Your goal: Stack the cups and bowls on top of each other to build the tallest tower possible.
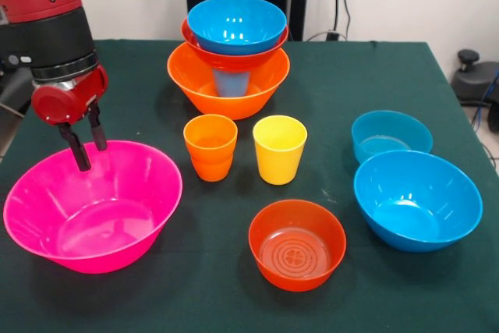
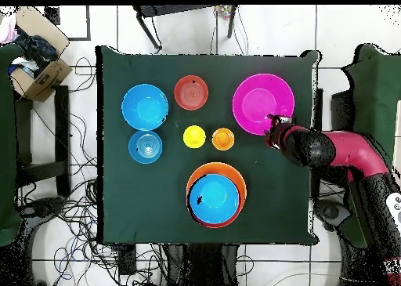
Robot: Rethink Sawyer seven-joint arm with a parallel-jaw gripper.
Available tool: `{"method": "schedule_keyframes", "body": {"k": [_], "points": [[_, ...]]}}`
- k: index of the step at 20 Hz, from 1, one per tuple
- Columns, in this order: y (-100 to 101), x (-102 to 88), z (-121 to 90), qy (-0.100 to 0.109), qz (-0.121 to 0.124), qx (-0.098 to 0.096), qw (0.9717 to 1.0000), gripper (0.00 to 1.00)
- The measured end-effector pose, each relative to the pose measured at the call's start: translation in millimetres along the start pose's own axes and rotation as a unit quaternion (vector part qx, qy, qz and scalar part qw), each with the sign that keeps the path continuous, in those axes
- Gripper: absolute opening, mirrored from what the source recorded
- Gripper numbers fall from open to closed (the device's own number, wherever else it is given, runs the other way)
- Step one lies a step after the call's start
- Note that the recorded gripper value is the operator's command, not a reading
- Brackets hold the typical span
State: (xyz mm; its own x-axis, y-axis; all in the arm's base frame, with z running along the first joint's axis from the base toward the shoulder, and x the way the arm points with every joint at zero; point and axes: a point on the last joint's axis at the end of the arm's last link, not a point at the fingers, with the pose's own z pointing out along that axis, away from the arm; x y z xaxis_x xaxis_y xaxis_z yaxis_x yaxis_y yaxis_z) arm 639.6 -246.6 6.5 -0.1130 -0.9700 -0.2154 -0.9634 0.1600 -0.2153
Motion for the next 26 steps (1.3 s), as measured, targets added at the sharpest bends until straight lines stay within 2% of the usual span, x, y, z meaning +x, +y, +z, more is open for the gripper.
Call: {"method": "schedule_keyframes", "body": {"k": [18,26], "points": [[2.2,9.9,-26.5,0.042,-0.022,-0.006,0.9989,1.00],[4.8,6.0,-28.0,0.044,-0.028,-0.009,0.9986,1.00]]}}
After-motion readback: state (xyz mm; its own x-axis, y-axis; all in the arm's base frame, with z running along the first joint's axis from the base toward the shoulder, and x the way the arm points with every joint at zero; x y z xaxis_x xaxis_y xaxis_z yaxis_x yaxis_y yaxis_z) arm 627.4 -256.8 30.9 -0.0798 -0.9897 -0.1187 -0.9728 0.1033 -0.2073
